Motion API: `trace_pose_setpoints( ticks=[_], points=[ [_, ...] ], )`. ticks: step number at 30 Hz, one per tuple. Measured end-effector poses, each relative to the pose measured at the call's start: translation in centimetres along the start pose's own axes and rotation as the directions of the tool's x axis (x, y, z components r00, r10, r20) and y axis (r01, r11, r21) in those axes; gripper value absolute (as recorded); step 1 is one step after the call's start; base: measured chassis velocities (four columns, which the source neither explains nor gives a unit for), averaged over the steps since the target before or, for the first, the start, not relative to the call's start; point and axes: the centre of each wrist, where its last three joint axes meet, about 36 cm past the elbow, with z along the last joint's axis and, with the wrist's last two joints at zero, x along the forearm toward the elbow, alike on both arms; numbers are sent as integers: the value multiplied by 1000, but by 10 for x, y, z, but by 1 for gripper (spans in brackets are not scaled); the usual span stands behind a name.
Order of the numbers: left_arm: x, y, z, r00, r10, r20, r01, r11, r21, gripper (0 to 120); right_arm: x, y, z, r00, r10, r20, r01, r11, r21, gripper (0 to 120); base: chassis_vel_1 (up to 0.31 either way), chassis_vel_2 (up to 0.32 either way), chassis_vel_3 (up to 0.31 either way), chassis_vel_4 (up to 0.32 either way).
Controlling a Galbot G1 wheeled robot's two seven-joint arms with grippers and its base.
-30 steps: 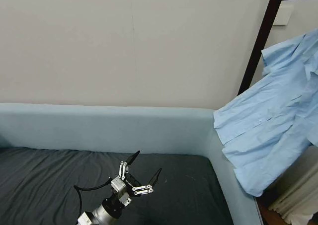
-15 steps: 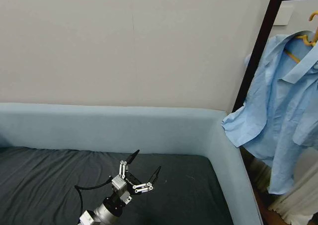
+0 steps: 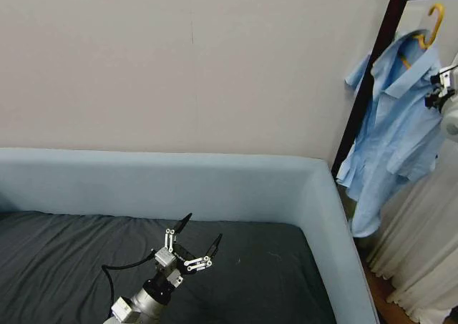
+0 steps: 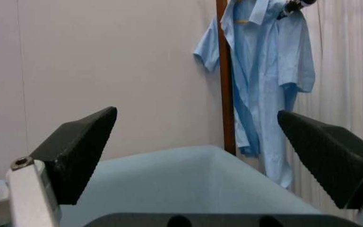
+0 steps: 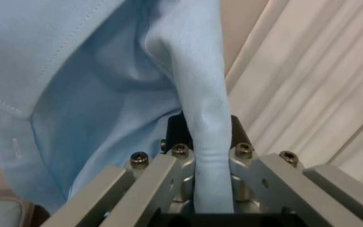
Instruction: Pick up the clothes from the sofa and hang them on the clothes hanger.
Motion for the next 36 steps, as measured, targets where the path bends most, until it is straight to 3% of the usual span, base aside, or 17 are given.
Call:
trace_pose_setpoints(
  ticks=[11, 36],
  points=[
    [0, -4, 1, 1000, -11, 13, 11, 1000, 10, 100, -16, 17, -72, 998, 39, -49, -43, 996, -78, 1, 0, 0, 0, 0],
    [0, -13, -5, 999, -14, 35, 13, 1000, 13, 100, -29, -4, -96, 975, 3, -221, -70, 952, -297, 1, 0, 0, 0, 0]
  ],
)
